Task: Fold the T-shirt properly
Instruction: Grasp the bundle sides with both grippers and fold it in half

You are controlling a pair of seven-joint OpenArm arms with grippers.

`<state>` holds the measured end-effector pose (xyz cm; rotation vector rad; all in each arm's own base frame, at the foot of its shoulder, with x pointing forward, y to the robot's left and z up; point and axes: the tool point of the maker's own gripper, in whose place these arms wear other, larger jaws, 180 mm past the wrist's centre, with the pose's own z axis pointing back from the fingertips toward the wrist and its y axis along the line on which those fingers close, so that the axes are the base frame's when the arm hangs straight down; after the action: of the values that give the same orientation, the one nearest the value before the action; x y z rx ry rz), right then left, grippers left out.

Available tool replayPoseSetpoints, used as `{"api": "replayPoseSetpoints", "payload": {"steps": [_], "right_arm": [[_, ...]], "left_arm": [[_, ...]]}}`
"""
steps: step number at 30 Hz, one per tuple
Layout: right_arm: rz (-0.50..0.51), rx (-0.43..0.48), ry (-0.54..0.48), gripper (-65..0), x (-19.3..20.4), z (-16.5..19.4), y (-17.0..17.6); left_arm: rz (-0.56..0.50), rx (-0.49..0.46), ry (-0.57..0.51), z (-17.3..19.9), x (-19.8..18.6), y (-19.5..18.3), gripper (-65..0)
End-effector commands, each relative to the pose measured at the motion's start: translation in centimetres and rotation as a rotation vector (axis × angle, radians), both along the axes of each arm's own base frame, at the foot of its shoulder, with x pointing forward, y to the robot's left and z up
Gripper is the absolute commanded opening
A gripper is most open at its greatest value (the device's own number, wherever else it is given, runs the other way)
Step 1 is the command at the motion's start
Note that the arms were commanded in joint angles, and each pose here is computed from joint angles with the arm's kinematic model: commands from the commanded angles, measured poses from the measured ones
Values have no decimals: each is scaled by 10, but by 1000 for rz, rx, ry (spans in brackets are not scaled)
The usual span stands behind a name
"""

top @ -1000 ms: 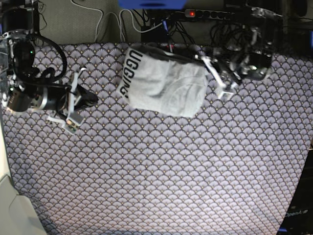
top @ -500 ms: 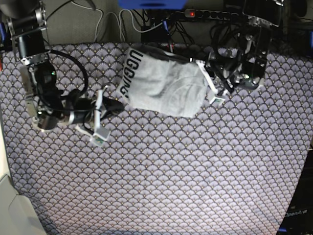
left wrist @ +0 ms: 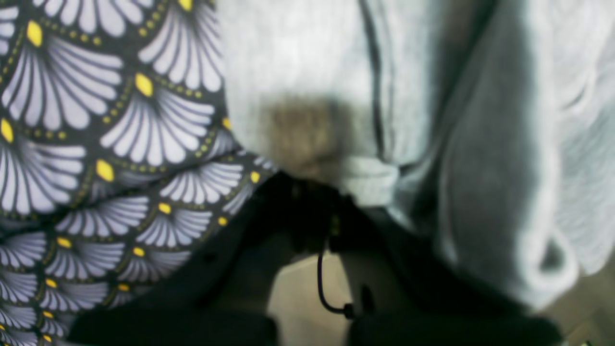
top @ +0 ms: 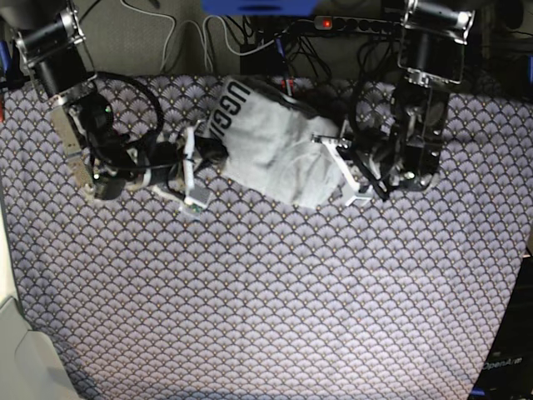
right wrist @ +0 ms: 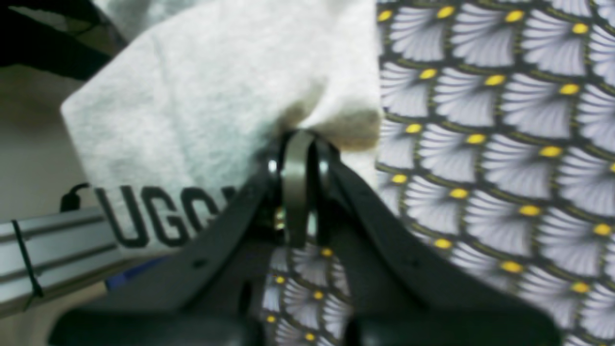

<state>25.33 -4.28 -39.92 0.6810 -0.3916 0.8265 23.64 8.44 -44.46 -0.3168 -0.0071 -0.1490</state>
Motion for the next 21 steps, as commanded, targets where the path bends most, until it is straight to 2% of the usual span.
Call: {"api": "replayPoseSetpoints", "payload": {"steps": [1,6,12,15,18,21], "right_arm": [[15,19,1,-650,-5,3,3],[14,16,24,-650,-14,-3,1],[1,-37,-8,-650,-21,3,-31],[-39,-40,-39,-650,-9,11,-42],[-83,-72,-37,-650,-7,10,-64],[-96,-66,-54,-650,-4,15,-66]], "left_arm": [[68,-57,-221,2,43,-27,-648],[90,-128,-328,27,84,-56,-648],[120,-198,-386,40,110,-87,-648],[125,-198,-419,47,126,-87,-648],[120,-190,-399,44,123,-84,-648],[143,-162,-425,49,129,-61,-648]]}}
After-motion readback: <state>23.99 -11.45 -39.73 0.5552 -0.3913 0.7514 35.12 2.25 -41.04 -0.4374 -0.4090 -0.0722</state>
